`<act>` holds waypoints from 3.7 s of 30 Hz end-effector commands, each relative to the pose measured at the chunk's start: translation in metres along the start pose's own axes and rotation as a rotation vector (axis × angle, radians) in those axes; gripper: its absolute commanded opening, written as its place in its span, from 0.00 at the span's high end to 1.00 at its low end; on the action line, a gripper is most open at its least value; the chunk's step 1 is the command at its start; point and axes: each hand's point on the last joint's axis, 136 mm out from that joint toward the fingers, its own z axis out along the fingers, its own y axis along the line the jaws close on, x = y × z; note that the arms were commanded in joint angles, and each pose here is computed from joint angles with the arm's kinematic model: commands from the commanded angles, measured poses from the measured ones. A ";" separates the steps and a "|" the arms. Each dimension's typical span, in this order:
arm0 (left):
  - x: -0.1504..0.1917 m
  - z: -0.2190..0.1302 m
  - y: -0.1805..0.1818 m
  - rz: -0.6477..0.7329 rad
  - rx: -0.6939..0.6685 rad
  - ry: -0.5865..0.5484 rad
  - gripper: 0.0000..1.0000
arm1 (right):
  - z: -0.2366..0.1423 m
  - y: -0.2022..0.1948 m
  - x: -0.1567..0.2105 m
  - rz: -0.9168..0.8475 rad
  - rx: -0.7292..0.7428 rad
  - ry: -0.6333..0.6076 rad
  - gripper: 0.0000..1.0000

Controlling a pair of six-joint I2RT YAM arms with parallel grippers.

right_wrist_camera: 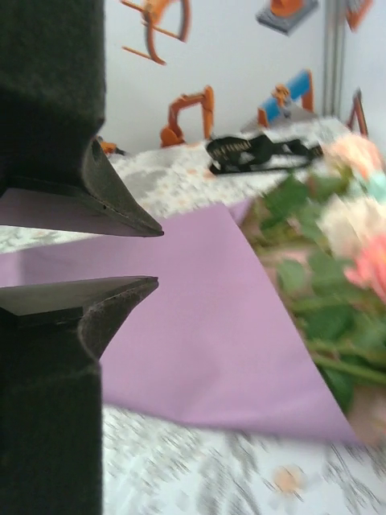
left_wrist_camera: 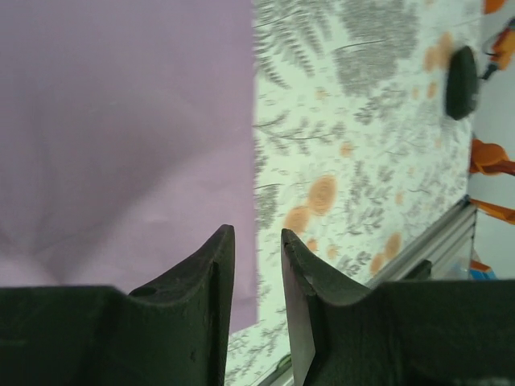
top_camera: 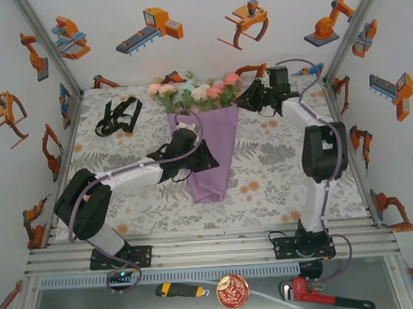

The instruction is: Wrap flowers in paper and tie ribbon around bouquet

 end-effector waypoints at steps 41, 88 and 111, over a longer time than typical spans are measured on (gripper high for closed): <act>0.004 -0.037 -0.032 0.094 -0.020 -0.071 0.56 | -0.043 -0.024 0.157 -0.069 0.037 0.169 0.68; -0.268 -0.034 0.373 0.200 -1.061 0.082 0.74 | -0.086 0.037 0.136 -0.305 -0.028 0.153 0.34; -0.282 -0.191 0.060 0.025 -0.365 -0.403 1.00 | -0.137 0.179 0.163 -0.821 -0.304 -0.137 0.33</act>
